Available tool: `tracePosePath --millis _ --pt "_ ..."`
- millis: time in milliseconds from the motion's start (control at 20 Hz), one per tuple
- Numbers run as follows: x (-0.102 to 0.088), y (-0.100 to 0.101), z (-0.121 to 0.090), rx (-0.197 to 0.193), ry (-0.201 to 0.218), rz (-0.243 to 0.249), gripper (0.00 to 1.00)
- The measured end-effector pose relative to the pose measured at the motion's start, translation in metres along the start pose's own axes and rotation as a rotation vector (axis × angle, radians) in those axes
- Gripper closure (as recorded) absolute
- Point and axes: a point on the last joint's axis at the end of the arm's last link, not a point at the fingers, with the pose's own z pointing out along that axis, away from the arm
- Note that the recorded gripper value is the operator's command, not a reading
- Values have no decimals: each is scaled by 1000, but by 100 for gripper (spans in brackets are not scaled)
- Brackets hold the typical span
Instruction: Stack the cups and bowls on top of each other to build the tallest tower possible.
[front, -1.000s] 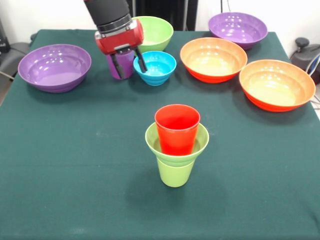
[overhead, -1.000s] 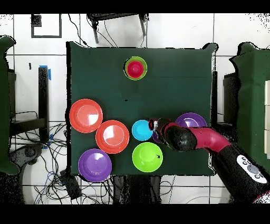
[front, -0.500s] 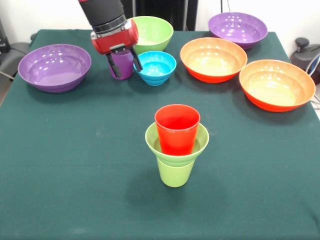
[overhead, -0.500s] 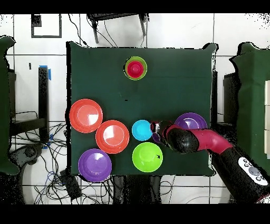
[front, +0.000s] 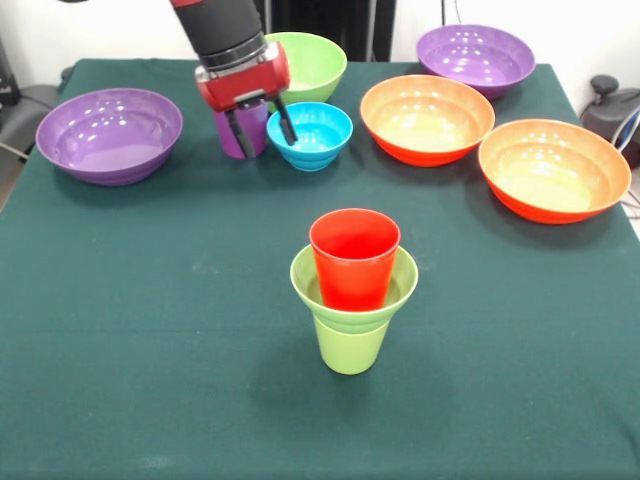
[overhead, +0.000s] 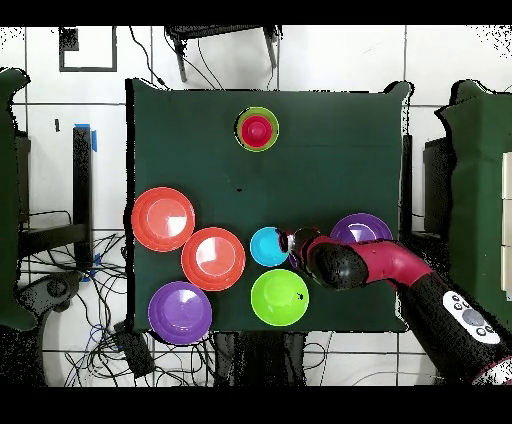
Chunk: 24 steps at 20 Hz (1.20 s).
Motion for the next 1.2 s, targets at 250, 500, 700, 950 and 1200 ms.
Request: tracePosePath --millis 250,500,700,950,1200 --pt "-5 16 6 -9 5 -33 0" --pt "-8 31 11 -16 13 -63 0" --pt "-9 37 14 -18 17 -76 0" --pt "-8 39 15 -19 23 -79 0" --pt "-7 39 19 -26 35 -73 0"
